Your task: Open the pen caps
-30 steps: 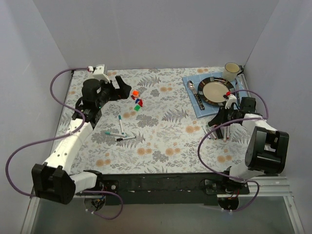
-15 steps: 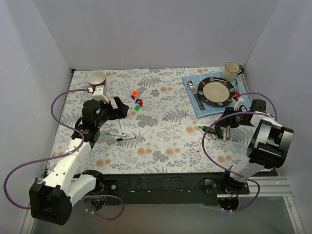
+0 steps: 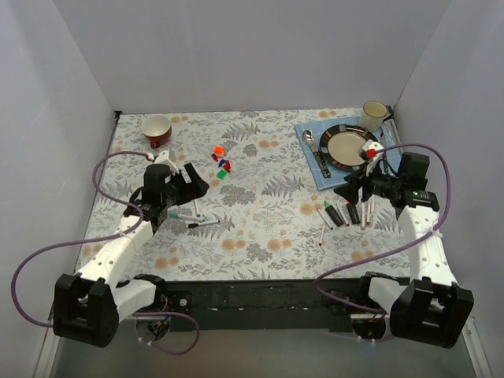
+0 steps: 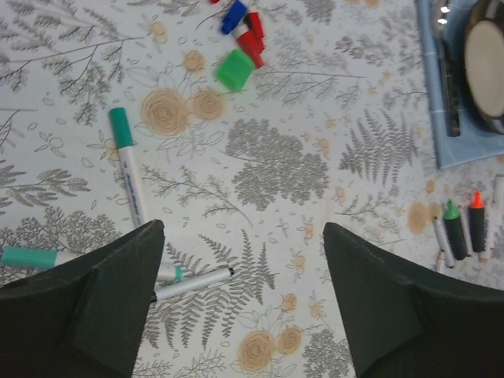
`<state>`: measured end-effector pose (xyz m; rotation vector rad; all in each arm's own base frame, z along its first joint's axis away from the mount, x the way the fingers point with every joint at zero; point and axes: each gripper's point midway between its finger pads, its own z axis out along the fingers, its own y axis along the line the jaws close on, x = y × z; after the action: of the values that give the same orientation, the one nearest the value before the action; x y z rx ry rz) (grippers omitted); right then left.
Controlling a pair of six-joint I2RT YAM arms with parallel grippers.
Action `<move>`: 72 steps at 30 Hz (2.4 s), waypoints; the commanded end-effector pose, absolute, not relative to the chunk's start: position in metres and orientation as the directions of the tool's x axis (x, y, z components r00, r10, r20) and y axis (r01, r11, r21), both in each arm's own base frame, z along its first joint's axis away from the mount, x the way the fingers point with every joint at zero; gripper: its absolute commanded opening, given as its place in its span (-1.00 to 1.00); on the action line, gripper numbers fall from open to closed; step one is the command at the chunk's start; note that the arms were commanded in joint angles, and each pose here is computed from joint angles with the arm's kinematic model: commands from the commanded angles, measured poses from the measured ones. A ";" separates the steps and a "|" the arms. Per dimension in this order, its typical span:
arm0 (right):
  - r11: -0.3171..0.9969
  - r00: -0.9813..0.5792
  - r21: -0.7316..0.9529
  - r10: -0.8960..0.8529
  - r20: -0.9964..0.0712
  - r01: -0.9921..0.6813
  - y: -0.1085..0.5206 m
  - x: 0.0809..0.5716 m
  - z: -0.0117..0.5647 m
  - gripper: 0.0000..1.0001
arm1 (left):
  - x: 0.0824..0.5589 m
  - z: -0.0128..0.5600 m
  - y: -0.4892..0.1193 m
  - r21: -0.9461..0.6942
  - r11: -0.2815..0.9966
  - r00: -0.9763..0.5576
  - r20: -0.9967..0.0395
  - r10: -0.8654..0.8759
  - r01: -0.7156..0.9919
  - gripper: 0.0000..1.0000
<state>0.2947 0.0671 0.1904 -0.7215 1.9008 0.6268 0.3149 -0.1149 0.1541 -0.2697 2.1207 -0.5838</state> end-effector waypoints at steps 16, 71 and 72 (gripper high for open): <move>0.465 -0.200 0.083 -0.207 -0.958 -0.881 0.122 0.246 0.195 0.10 | 0.388 0.049 -0.063 0.010 0.971 -0.802 -0.565 -0.192 -0.239 -0.10; 0.255 -0.249 0.209 -0.135 -0.959 -0.944 0.156 0.214 0.191 0.49 | 0.379 0.166 -0.179 -0.655 0.756 -0.637 -0.576 -0.512 -0.016 -1.00; 0.212 -0.253 0.223 -0.125 -0.959 -0.951 0.162 0.208 0.191 0.63 | 0.370 0.167 -0.201 -0.690 0.724 -0.643 -0.563 -0.519 0.019 -1.00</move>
<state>0.2312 0.1378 0.1923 -0.9793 1.6612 0.9585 0.3924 -0.1415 0.1438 -0.4257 2.2072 -0.5604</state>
